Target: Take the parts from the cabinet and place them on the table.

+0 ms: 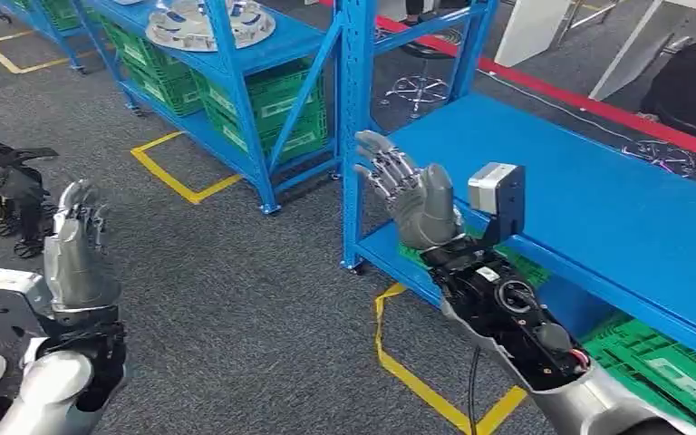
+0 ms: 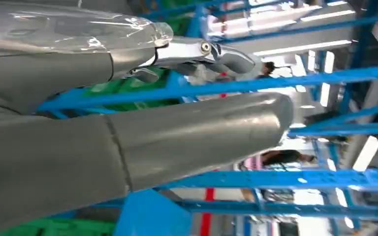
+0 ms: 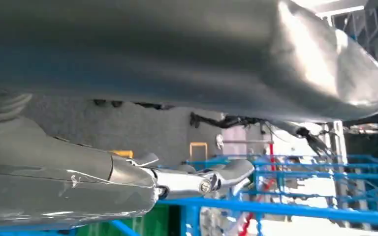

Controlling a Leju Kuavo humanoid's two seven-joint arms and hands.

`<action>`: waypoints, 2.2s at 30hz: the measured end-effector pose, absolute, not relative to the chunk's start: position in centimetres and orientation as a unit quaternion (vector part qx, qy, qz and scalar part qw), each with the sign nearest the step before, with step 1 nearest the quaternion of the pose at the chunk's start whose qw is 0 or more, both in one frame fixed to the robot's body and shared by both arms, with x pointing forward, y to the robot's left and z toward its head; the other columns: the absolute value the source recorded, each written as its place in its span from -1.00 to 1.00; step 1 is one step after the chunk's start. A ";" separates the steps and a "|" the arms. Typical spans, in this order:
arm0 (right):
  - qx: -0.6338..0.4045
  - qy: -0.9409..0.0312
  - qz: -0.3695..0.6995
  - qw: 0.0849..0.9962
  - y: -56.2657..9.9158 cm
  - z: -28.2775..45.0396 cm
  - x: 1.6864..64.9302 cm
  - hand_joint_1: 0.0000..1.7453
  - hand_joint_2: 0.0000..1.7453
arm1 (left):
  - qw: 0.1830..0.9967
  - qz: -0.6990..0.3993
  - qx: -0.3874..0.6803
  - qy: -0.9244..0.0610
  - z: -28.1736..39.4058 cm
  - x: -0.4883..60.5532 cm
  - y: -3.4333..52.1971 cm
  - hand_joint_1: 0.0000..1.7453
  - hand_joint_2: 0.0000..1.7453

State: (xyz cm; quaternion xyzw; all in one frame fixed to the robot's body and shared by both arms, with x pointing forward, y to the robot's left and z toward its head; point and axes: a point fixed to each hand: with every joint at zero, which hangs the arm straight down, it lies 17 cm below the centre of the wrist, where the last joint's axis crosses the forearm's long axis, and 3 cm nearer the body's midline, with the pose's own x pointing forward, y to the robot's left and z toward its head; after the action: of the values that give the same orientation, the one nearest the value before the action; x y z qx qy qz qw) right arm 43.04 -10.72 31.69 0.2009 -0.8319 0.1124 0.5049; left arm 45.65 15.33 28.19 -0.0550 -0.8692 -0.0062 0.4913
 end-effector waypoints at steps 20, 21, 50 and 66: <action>0.203 -0.834 0.108 0.501 -10.5 32.6 43.4 -1.00 -1.00 | 0.495 -0.003 -0.053 -0.867 27.6 45.6 16.0 -1.00 -1.00; 0.204 -0.835 0.108 0.500 -10.5 32.6 43.4 -1.00 -1.00 | 0.495 -0.004 -0.053 -0.867 27.6 45.6 16.0 -1.00 -1.00; 0.222 -0.830 0.122 0.496 -8.8 32.2 42.9 -1.00 -1.00 | 0.511 0.003 -0.028 -0.859 26.2 45.2 17.6 -1.00 -1.00; 0.224 -0.828 0.123 0.499 -8.3 31.6 43.1 -1.00 -1.00 | 0.504 0.005 -0.027 -0.863 26.7 45.1 17.9 -1.00 -1.00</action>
State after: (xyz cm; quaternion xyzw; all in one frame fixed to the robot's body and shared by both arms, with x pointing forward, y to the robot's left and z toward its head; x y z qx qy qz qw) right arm 43.14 -8.27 31.58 0.2240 -0.8281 0.1232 0.4988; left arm 45.12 17.88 26.72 -0.0270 -0.8630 0.0047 0.5044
